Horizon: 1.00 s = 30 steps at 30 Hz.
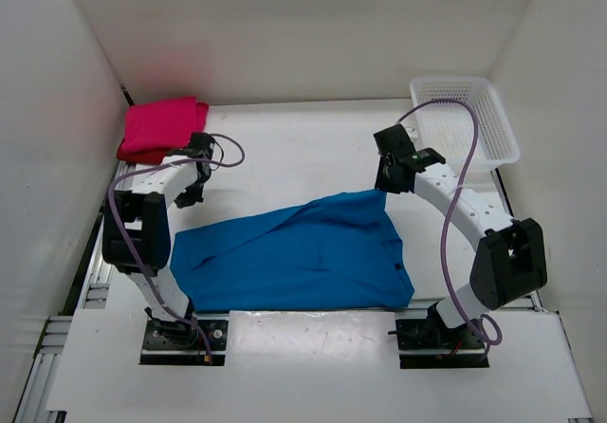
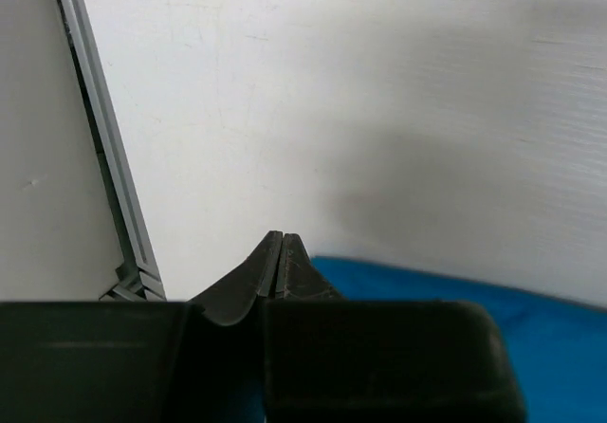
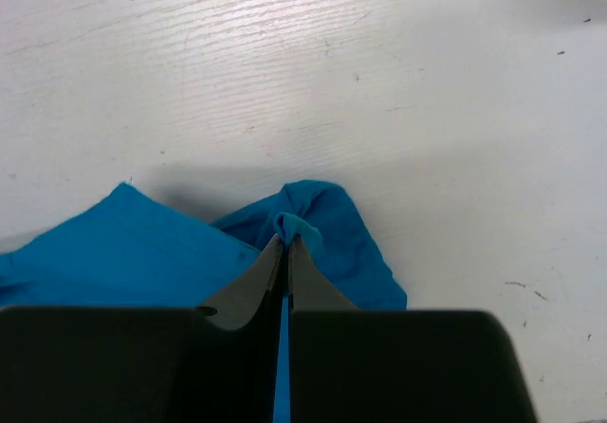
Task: Fold and stack the t-shirts
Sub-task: Fold the other side of the tshirt into a rectangle
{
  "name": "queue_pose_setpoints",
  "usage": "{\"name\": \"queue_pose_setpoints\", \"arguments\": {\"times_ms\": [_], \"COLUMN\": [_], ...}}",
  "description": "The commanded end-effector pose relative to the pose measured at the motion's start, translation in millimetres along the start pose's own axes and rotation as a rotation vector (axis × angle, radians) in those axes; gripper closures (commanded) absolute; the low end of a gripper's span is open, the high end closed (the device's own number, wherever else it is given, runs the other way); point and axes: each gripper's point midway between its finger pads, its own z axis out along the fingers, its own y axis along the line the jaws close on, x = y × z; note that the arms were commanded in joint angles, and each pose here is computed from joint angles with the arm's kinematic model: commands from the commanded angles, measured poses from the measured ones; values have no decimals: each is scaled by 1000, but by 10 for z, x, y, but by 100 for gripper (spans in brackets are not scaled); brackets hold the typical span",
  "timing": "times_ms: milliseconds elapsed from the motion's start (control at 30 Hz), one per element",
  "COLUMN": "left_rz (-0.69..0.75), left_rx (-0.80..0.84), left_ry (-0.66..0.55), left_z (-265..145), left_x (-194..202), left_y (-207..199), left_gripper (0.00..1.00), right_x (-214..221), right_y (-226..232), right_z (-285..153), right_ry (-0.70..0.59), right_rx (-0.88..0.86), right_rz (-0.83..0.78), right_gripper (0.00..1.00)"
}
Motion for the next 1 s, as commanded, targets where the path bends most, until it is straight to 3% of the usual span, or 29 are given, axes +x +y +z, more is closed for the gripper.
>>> {"name": "queue_pose_setpoints", "arguments": {"times_ms": [0,33,67,133,200,300,400,567,633,700,967], "left_rz": [-15,8,24,100,97,112,122,205,218,224,272], "left_rx": [-44,-11,73,210,247,144,264,235,179,203,187], "left_ry": [-65,-49,-24,137,137,125,170,31,-57,-64,5], "left_z": [-136,-182,-222,-452,-441,-274,-381,-406,-323,-321,-276], "left_x": [-138,-57,40,514,760,1028,1265,1507,1443,1415,1383], "left_y": [74,11,-111,-221,-289,-206,-363,-488,-519,-591,-635], "left_gripper": [89,89,83,62,46,44,44,44,43,43,46], "right_x": [-20,-13,10,95,165,207,224,229,270,279,384], "right_y": [17,3,12,21,28,36,71,131,173,184,147], "right_z": [-102,-129,-152,-127,-89,-78,-88,-101,-97,-104,-30], "right_ry": [-6,-11,-8,19,35,48,49,38,45,43,67], "right_rx": [-30,-32,-45,-54,-61,-64,-70,-77,-93,-105,-91], "right_rz": [-25,-23,-13,-6,2,21,21,6,-2,1,-7], "right_gripper": [99,99,99,99,99,99,99,99,99,99,99]}}
